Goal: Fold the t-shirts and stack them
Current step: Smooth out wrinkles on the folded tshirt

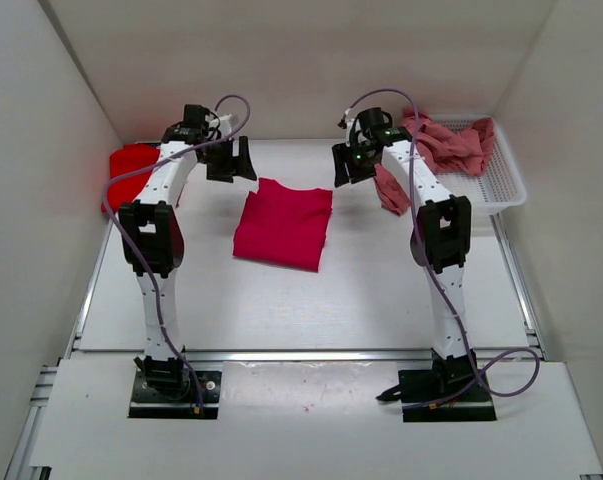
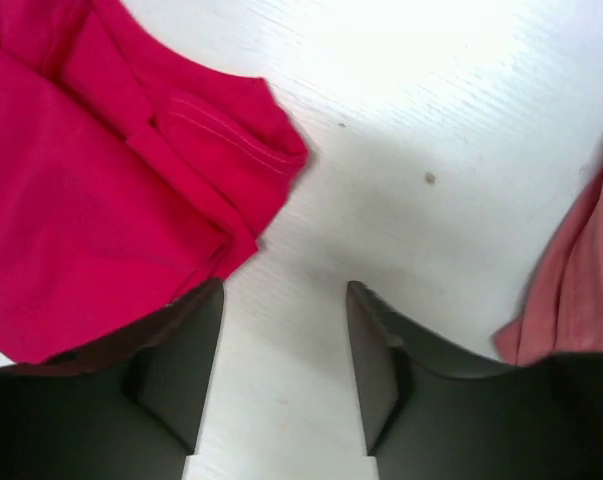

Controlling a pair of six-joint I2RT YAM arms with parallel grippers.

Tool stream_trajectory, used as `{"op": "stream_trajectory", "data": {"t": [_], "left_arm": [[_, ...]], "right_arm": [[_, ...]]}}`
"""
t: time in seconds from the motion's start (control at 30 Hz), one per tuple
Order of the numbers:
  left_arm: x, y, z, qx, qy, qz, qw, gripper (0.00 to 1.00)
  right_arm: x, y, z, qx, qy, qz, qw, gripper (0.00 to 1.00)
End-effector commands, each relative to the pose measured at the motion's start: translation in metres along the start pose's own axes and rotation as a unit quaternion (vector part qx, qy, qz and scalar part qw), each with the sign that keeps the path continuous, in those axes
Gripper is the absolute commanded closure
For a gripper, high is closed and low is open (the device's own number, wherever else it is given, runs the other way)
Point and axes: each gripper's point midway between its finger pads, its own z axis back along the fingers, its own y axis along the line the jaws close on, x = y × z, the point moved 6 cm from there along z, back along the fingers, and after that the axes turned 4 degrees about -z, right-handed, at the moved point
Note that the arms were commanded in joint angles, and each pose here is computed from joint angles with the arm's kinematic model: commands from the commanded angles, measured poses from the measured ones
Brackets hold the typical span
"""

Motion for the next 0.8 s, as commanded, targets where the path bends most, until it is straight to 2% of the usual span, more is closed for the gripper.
{"op": "stream_trajectory", "data": {"t": [0.0, 0.07, 0.1, 0.13, 0.23, 0.4, 0.63, 0.73, 0.77], "left_arm": [[-0.007, -0.002, 0.024, 0.02, -0.001, -0.096, 0.995, 0.1], [-0.034, 0.004, 0.006, -0.012, 0.044, -0.101, 0.994, 0.1], [-0.042, 0.006, 0.004, -0.025, 0.059, -0.096, 0.993, 0.07], [-0.046, 0.006, -0.003, -0.037, 0.063, -0.102, 0.992, 0.02], [-0.045, 0.006, -0.016, -0.026, 0.057, -0.121, 0.991, 0.01], [-0.026, -0.007, -0.032, -0.013, 0.034, -0.155, 0.987, 0.02], [-0.028, 0.006, -0.053, 0.006, 0.04, -0.144, 0.989, 0.05], [-0.023, 0.01, -0.055, 0.015, 0.031, -0.146, 0.989, 0.09], [-0.023, 0.013, -0.056, 0.017, 0.032, -0.143, 0.989, 0.14]], "right_arm": [[0.024, 0.039, 0.023, 0.017, -0.062, 0.088, 0.994, 0.47], [0.018, 0.047, 0.008, 0.033, -0.053, 0.109, 0.992, 0.37], [0.016, 0.051, 0.003, 0.037, -0.049, 0.111, 0.992, 0.36], [0.011, 0.051, -0.009, 0.04, -0.036, 0.111, 0.992, 0.34], [0.006, 0.048, -0.029, 0.05, -0.021, 0.113, 0.992, 0.31], [0.003, 0.056, -0.042, 0.092, -0.013, 0.134, 0.987, 0.32], [-0.017, 0.064, -0.06, 0.115, 0.025, 0.131, 0.984, 0.35], [-0.023, 0.061, -0.064, 0.119, 0.034, 0.123, 0.985, 0.38], [-0.022, 0.057, -0.064, 0.114, 0.032, 0.123, 0.985, 0.4]]}}
